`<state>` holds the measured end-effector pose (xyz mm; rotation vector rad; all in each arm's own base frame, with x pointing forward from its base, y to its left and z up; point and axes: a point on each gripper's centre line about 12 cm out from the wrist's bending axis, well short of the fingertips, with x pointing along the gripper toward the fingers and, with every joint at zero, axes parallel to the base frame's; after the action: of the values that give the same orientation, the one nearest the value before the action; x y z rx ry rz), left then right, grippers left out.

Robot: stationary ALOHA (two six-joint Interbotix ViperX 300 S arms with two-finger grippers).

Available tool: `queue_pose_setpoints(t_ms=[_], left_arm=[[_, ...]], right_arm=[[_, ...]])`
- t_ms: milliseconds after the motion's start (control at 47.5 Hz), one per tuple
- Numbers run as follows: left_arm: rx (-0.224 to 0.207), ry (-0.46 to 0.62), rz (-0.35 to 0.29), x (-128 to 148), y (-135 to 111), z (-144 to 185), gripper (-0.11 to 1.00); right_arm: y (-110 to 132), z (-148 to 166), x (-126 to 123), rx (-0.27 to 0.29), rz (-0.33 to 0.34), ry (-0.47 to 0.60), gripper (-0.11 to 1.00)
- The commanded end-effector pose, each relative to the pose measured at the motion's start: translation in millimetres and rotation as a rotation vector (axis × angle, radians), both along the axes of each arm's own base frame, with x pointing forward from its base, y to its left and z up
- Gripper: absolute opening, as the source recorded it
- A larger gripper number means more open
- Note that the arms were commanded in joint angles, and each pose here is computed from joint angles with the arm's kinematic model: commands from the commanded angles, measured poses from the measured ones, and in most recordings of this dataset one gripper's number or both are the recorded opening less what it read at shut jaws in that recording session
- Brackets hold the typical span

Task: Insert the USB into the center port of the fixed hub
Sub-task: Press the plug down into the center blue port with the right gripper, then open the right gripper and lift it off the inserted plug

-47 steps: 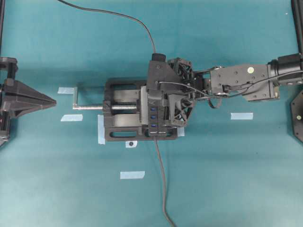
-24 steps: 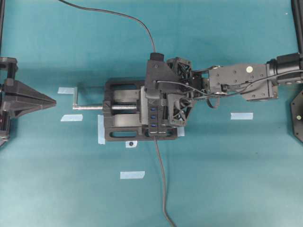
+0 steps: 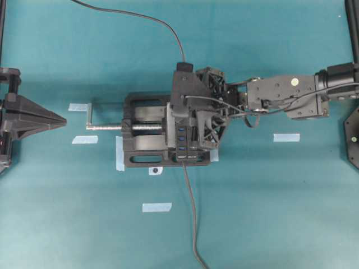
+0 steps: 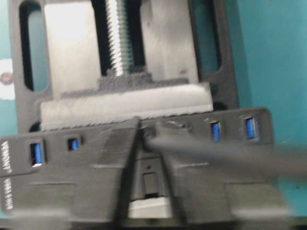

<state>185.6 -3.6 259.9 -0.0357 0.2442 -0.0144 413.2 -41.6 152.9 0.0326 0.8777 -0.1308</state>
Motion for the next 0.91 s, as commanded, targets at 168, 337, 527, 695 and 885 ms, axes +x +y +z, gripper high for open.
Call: queue_pose_setpoints(t_ms=[168,337,527,695,885], left_arm=[[0.0,-0.011,0.0,2,0,4,0.0],[-0.002,-0.008,0.0,1,0,3,0.0],[-0.002,-0.011,0.0,1,0,4,0.0],[-0.003,-0.011,0.001,1,0,3,0.0],[-0.002,-0.012,-0.001,1,0,4,0.0]], right_arm=[[-4,30,4,-0.004,-0.011,-0.08,0.7],[-3,28,4,-0.004,-0.009,-0.075,0.78],[-4,33,3,-0.004,-0.012,-0.086,0.78],[-3,39,-1,-0.005,-0.012,-0.097,0.78],[-2,39,-8,-0.004,-0.013,-0.094,0.78]])
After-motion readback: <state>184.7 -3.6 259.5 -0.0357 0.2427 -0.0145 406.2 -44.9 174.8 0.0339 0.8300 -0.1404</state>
